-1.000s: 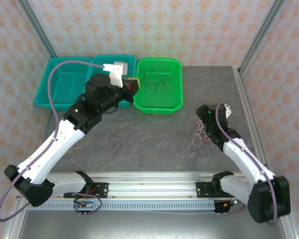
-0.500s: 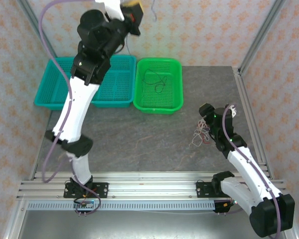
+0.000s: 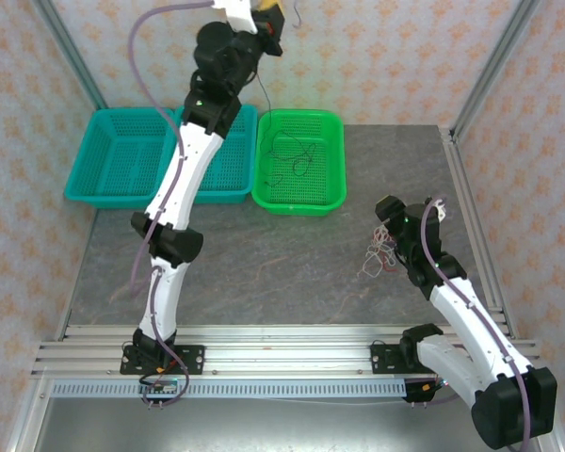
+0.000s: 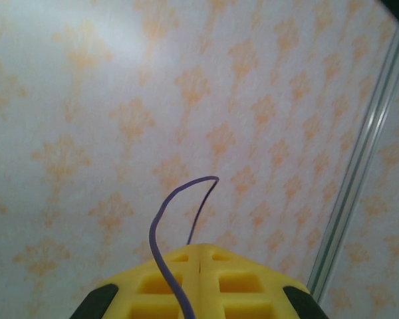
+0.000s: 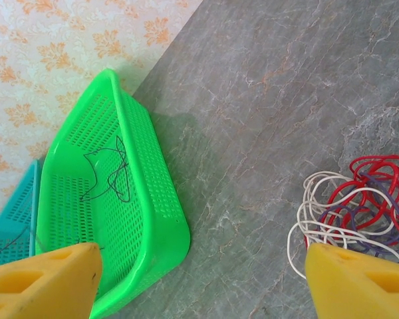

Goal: Untangle the cables

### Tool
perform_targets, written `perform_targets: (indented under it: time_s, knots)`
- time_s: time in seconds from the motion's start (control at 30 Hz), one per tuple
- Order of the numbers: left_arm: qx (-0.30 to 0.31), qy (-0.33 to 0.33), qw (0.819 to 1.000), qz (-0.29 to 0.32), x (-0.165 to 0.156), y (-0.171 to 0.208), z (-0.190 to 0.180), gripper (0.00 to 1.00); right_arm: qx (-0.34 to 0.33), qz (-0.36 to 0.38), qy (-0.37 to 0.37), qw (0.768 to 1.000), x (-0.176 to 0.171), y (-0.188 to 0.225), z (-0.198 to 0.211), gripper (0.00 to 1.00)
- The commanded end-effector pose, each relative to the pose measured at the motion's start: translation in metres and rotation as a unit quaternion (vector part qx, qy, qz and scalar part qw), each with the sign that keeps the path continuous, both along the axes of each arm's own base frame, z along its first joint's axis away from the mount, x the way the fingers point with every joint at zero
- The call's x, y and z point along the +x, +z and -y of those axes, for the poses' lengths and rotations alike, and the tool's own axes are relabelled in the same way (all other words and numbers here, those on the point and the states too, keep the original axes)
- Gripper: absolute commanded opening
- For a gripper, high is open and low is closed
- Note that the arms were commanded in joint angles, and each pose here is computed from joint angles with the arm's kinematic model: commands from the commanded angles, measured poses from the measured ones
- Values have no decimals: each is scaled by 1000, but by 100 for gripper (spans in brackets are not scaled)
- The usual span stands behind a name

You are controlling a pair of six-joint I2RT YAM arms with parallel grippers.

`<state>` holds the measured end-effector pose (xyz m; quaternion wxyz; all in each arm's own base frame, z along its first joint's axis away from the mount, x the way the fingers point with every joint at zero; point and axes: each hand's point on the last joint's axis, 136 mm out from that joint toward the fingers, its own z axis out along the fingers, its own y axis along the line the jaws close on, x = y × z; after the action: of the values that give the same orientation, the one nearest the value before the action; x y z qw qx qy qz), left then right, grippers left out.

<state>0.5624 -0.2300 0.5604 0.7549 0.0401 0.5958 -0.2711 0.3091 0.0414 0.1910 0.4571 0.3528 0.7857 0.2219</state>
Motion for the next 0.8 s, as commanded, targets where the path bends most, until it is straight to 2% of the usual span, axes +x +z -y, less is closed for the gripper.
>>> perform_targets:
  time_s: [0.0, 0.2, 0.37, 0.47, 0.53, 0.57, 0.63, 0.7, 0.77]
  knots:
    - [40, -20, 995, -88, 26, -70, 20, 0, -2, -14, 1, 1000, -7, -10, 1, 80]
    - [75, -18, 972, -223, 39, -175, 34, 0, 0, -24, 5, 1000, -7, -18, -1, 80]
    - [63, -17, 940, -334, 35, -270, 36, 0, 1, -31, 8, 999, -7, -21, -2, 80]
    - [71, -19, 926, -371, 27, -310, 42, 0, -1, -34, 9, 999, -7, -23, -3, 80]
    - [76, -24, 922, -379, 22, -321, 47, 0, -1, -36, 9, 999, -7, -24, -3, 80]
    - [77, -25, 922, -378, 19, -322, 50, 10, -2, -36, 10, 999, -7, -24, -3, 80]
    - [77, -26, 925, -371, 15, -312, 50, 36, -5, -38, 11, 999, -8, -24, -2, 80]
    - [77, -21, 931, -357, 9, -293, 46, 61, -13, -40, 9, 999, -10, -22, 0, 80]
    - [76, -10, 936, -343, 1, -271, 37, 81, -23, -45, 1, 999, -13, -23, 5, 80]
